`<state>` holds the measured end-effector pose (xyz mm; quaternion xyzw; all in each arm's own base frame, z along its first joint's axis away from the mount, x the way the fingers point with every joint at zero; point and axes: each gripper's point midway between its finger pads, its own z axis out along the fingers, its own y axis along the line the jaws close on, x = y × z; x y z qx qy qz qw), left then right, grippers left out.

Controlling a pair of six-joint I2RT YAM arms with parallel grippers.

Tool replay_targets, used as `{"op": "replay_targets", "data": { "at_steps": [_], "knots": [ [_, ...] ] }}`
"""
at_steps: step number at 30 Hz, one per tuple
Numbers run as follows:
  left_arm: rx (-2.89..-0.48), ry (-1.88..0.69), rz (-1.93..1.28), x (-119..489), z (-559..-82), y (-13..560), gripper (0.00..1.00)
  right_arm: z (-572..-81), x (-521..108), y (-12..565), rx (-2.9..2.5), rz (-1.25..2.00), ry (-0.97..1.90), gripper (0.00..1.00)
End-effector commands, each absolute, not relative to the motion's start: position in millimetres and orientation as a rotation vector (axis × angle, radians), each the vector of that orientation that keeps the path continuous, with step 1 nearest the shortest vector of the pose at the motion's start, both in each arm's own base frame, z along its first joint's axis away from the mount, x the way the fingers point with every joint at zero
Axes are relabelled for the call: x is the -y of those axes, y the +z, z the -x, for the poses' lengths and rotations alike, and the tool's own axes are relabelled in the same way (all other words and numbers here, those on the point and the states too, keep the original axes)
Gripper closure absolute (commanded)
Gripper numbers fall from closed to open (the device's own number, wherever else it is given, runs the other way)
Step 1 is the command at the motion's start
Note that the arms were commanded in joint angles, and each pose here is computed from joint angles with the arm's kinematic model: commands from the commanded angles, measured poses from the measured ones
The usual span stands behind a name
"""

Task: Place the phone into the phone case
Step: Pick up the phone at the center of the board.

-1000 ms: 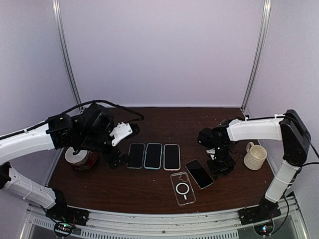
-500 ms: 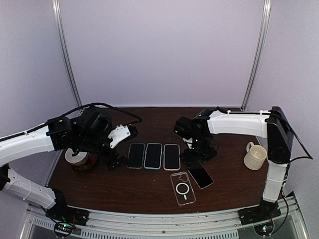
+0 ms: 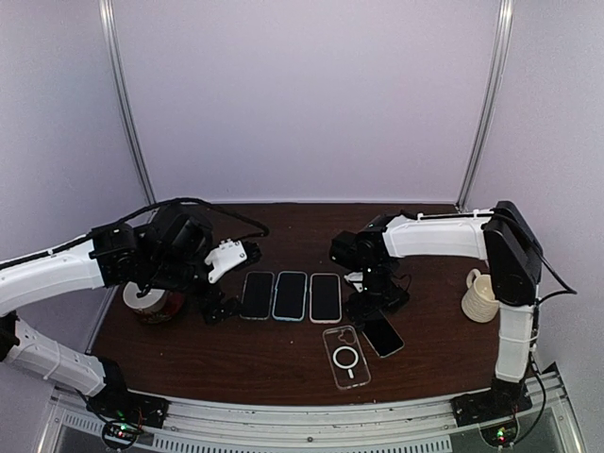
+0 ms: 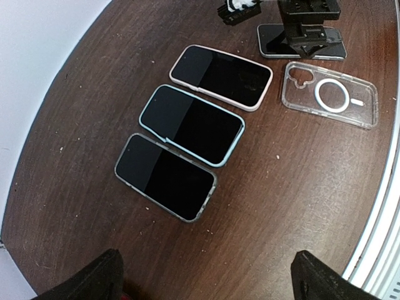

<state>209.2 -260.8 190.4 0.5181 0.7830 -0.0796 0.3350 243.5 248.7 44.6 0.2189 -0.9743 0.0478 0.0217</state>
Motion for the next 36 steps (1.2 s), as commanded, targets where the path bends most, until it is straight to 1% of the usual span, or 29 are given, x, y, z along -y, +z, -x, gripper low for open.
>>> {"op": "replay_targets", "data": {
  "at_steps": [1, 9, 12, 21, 26, 27, 31, 36],
  "knots": [
    [-2.004, -0.223, -1.344, 263, -211, 195, 0.03, -243, -242, 24, 2.949, -0.674, 0.148, 0.0],
    [-2.007, -0.22, -1.36, 263, -211, 191, 0.03, -242, -242, -2, 2.896, -0.631, 0.094, 0.01],
    [-2.012, -0.223, -1.364, 264, -211, 189, 0.03, -240, -240, -2, 2.891, -0.622, 0.103, 0.1],
    [-2.023, -0.224, -1.385, 264, -212, 181, 0.03, -250, -240, 23, 2.974, -0.594, 0.113, 0.32],
    [-2.008, -0.237, -1.473, 266, -205, 168, 0.02, -259, -243, 41, 3.096, -0.535, 0.071, 0.43],
    [-1.994, -0.295, -1.515, 271, -197, 164, 0.03, -260, -243, 44, 3.119, -0.519, 0.059, 0.45],
    [-1.974, -0.435, -1.606, 290, -178, 154, 0.08, -262, -244, 50, 3.2, -0.465, -0.017, 0.47],
    [-1.884, -0.378, -1.825, 324, -154, 131, 0.16, -267, -233, 70, 3.338, -0.382, -0.05, 0.5]
  ]
}}
